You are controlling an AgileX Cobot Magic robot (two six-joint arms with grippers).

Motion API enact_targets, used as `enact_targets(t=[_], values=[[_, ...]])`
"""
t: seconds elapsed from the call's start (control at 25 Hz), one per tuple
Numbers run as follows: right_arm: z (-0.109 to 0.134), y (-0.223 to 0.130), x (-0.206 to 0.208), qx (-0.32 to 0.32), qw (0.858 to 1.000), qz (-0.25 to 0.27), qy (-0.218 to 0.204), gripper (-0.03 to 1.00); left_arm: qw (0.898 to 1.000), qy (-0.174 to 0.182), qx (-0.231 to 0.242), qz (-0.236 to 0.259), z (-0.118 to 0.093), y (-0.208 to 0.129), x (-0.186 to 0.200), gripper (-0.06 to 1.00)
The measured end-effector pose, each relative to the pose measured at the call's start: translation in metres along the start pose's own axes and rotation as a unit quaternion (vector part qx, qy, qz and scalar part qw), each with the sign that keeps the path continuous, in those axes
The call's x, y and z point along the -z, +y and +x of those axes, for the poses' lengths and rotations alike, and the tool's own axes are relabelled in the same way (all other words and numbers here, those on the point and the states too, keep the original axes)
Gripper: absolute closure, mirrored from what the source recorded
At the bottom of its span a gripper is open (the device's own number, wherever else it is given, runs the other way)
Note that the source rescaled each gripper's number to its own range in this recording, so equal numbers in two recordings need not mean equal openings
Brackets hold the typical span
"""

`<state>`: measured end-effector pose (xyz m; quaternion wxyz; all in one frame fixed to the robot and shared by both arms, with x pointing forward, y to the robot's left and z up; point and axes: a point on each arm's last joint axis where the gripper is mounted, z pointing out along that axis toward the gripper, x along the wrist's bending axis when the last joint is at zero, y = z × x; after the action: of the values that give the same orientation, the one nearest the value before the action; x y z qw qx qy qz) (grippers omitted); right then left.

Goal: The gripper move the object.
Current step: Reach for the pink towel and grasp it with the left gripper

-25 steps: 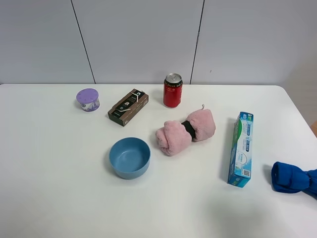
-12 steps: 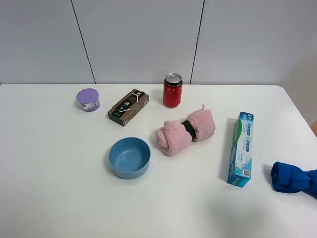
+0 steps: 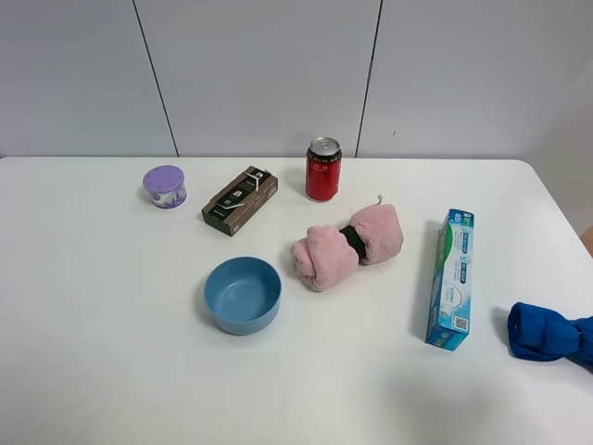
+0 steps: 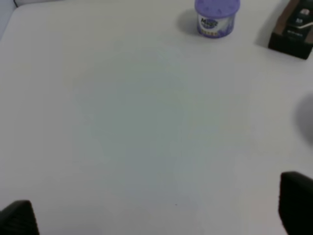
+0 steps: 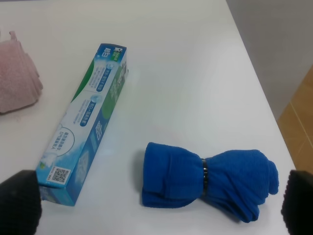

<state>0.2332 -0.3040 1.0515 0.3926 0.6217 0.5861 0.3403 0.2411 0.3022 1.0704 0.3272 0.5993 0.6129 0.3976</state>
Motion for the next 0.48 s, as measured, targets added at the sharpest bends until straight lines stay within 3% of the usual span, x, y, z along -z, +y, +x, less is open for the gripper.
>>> enact_targets(t=[0.24,0.48], values=[[0.000,0.000,0.000,0.000,1.000,0.000,0.000,-0.03,0.996,-0.040,-0.021,0.074,-0.002,0.049,-0.024,-0.06],[0.000,0.000,0.000,0.000,1.000,0.000,0.000,-0.03,0.986,-0.063,-0.038,0.151,0.000,0.106,-0.085,-0.06]])
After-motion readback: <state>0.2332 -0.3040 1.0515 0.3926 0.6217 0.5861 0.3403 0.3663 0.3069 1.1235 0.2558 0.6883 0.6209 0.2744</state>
